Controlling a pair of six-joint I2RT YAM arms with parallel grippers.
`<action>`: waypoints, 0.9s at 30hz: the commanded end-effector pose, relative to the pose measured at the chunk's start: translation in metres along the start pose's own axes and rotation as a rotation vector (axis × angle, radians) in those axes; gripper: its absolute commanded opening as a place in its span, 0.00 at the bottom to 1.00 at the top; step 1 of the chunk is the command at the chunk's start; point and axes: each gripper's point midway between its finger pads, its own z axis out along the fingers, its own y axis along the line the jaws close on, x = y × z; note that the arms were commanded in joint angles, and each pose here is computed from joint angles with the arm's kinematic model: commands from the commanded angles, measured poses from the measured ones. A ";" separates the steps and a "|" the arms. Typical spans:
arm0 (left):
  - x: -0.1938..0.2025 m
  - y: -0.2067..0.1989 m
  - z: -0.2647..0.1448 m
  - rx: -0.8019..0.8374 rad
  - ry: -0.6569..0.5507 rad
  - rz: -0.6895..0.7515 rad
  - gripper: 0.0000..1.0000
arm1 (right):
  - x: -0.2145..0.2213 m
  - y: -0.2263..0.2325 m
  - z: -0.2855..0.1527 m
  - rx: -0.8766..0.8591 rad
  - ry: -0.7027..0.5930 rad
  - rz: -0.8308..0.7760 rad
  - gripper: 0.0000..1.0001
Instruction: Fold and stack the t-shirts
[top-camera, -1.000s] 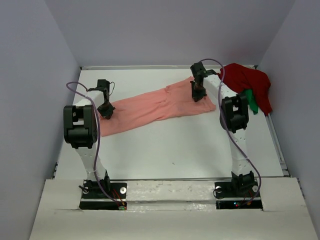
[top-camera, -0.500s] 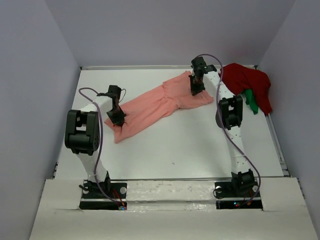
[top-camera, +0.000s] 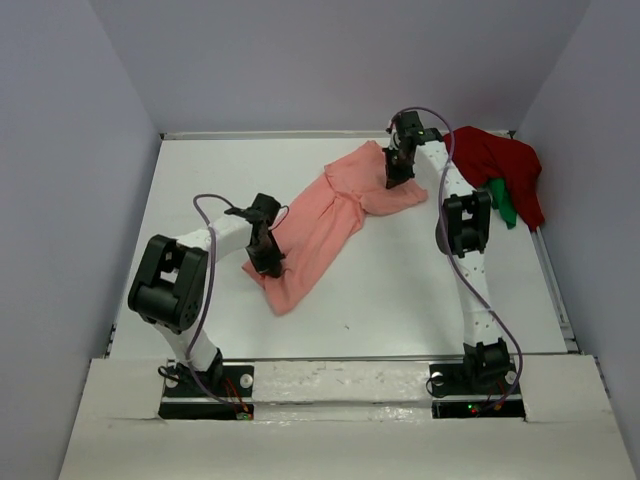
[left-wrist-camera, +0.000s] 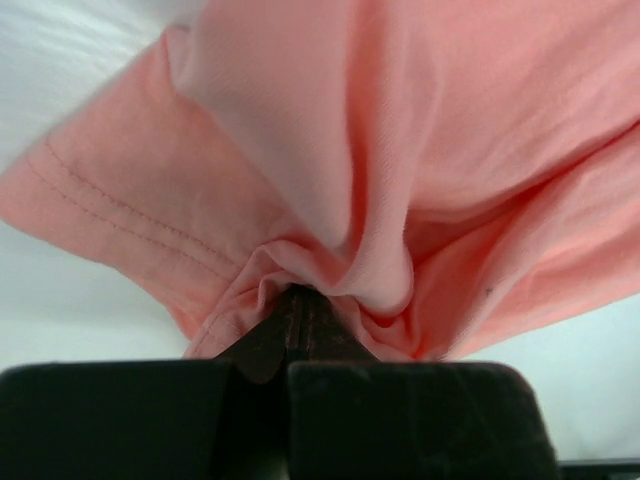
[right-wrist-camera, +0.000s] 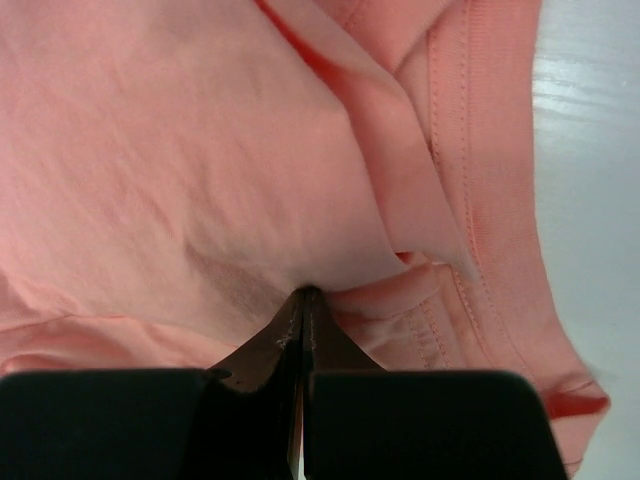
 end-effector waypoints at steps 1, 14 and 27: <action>0.075 0.005 0.009 -0.063 0.188 0.047 0.00 | 0.005 -0.018 0.018 0.007 0.021 0.000 0.00; 0.188 -0.065 -0.016 0.021 0.297 0.302 0.00 | -0.015 -0.033 0.022 0.052 -0.053 -0.052 0.00; 0.244 -0.101 -0.038 0.092 0.325 0.442 0.00 | -0.071 -0.018 -0.004 -0.009 -0.248 -0.128 0.00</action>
